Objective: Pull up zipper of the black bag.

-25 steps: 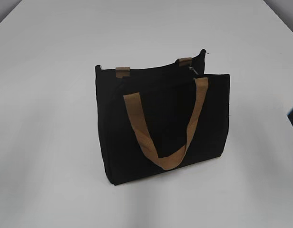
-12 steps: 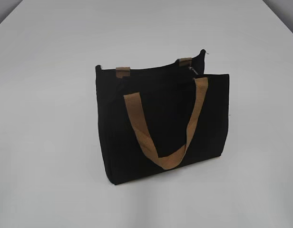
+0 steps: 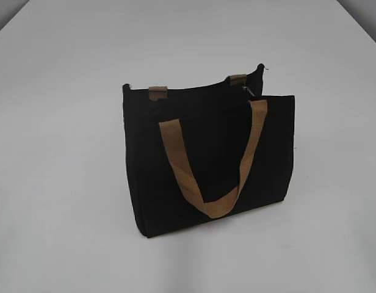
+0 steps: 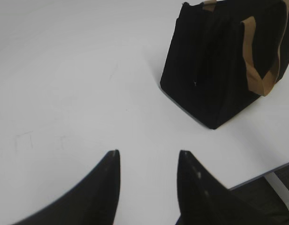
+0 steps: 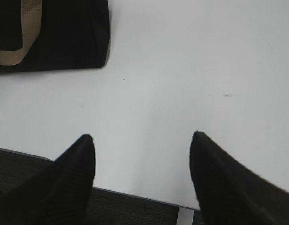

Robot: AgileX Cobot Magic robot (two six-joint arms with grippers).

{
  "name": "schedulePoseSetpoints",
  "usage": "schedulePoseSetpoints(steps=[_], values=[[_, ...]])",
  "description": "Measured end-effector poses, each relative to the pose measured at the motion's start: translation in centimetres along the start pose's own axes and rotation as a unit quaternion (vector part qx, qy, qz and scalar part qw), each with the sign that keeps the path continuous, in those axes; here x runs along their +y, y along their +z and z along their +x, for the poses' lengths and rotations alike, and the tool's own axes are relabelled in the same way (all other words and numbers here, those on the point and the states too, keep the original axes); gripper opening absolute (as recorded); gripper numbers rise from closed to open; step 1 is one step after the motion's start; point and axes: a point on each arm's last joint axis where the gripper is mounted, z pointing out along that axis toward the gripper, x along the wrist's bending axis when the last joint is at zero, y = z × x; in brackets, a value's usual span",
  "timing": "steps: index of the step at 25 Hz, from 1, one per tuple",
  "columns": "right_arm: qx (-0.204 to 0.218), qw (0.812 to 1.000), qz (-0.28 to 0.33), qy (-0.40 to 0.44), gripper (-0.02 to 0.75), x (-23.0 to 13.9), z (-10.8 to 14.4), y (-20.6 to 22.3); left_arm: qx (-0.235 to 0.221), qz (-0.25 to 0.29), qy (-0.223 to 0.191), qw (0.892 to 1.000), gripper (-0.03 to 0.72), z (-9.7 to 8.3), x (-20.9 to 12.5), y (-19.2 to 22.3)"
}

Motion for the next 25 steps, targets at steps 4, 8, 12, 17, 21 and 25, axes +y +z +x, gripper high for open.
schedulePoseSetpoints(steps=[4,8,12,17,21,25], values=[[0.0,1.0,0.0,0.0,0.496,0.0,0.0,0.0,0.0,0.0,0.0,1.0,0.309,0.0,0.0,0.0],[0.0,1.0,0.0,0.0,0.496,0.0,0.0,0.0,0.0,0.0,0.0,1.0,0.309,0.0,0.0,0.0],[0.0,1.0,0.0,0.0,0.496,0.0,0.0,0.01,0.0,0.0,0.0,1.0,0.309,0.0,0.0,0.0],[0.0,1.0,0.0,0.0,0.496,-0.02,0.0,0.03,0.0,0.0,0.0,1.0,0.309,0.0,0.0,0.0],[0.0,1.0,0.0,0.001,0.496,-0.02,0.01,0.01,0.022,0.002,-0.011,1.0,0.309,-0.04,0.03,0.05],[-0.008,1.0,-0.005,0.006,0.496,-0.11,0.02,-0.11,0.085,0.008,-0.04,0.996,0.307,-0.14,0.1,0.19]])
